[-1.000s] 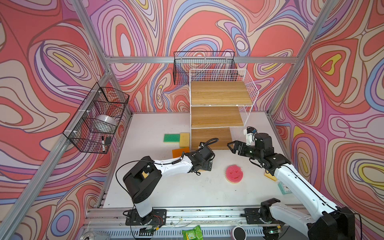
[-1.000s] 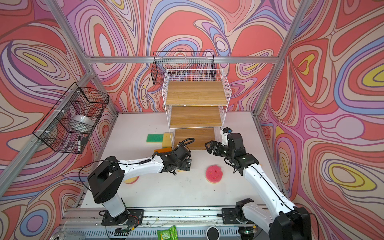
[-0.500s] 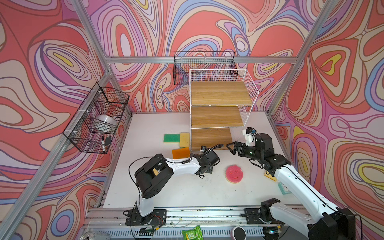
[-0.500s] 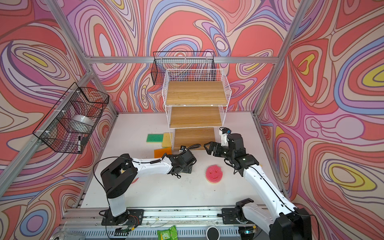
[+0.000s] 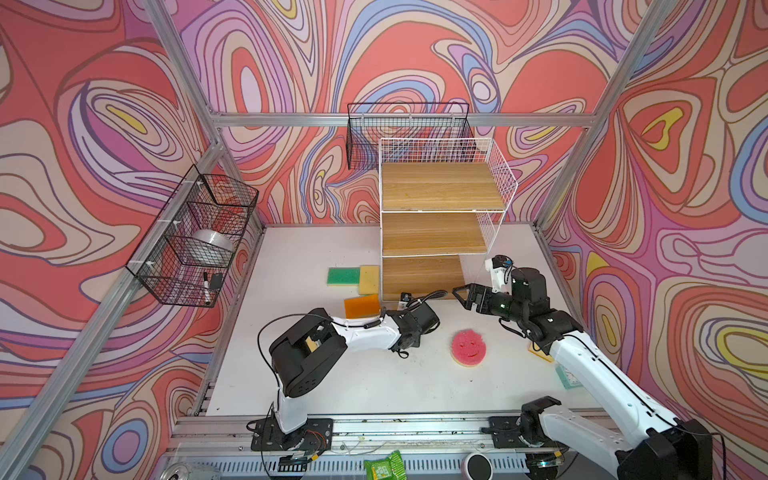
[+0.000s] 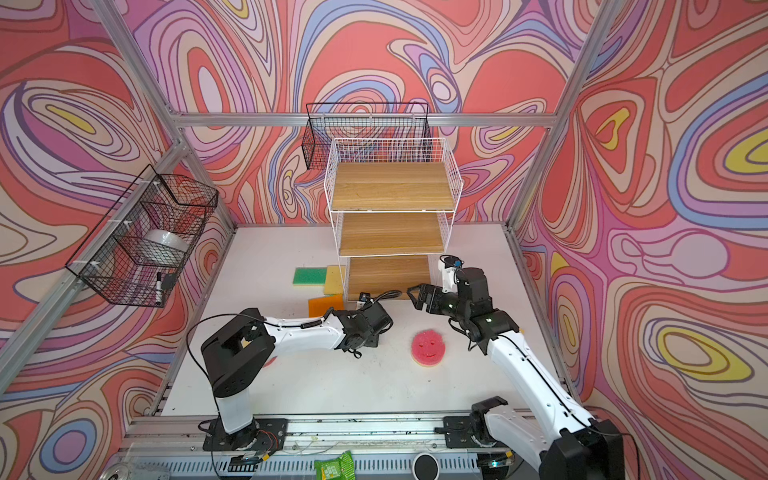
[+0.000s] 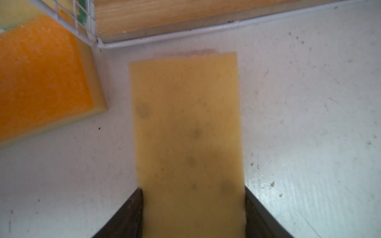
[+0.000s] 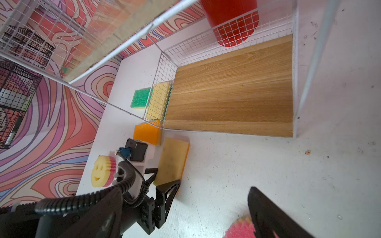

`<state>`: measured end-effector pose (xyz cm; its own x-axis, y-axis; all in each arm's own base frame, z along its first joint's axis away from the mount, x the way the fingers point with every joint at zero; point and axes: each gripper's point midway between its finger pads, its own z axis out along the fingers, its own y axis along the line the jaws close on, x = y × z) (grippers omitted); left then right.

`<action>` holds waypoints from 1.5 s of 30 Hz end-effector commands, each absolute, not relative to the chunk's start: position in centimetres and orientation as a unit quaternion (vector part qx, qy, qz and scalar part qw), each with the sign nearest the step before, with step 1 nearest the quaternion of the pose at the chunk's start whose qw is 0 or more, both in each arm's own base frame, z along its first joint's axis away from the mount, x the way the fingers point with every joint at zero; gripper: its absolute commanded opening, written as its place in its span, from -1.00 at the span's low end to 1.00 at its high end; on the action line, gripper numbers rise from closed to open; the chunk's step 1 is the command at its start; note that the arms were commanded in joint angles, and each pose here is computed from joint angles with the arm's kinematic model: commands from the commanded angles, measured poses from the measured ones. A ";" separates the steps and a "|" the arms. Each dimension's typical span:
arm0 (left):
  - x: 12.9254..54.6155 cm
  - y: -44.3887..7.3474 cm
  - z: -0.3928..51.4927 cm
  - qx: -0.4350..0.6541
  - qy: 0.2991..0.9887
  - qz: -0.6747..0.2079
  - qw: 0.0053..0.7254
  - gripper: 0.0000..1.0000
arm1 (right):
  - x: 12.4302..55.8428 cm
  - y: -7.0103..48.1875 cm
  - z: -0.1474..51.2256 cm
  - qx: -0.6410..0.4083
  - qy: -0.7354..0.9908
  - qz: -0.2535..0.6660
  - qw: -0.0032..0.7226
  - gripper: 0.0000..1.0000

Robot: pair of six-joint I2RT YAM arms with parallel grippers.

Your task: Place and organize the cleaning sponges onto the shelf

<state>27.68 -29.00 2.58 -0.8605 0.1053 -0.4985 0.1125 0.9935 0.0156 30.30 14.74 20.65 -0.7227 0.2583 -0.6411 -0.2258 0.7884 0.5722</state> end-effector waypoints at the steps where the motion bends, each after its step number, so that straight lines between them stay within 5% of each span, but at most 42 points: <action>1: 26.9 -28.9 3.7 0.070 0.963 -0.024 0.258 0.36 | 29.6 15.2 21.2 -0.001 0.863 0.341 0.373 0.97; 10: 25.4 -28.7 8.3 0.067 0.946 -0.176 0.263 0.35 | 28.0 16.4 22.8 -0.021 0.841 0.393 0.373 0.97; 25: 23.9 -28.4 16.3 0.058 0.818 -0.499 0.281 0.36 | 26.7 21.1 24.1 -0.079 0.789 0.490 0.361 0.97; 45: 23.3 -25.4 21.5 0.036 0.698 -0.647 0.304 0.41 | 26.9 26.1 25.3 -0.124 0.718 0.582 0.361 0.97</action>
<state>23.85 -25.43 19.15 -0.8208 -0.3312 -0.4655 0.3922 0.2657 -0.8807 27.32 25.34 23.22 -0.7457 0.2221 -0.6282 -0.5298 0.3742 0.7611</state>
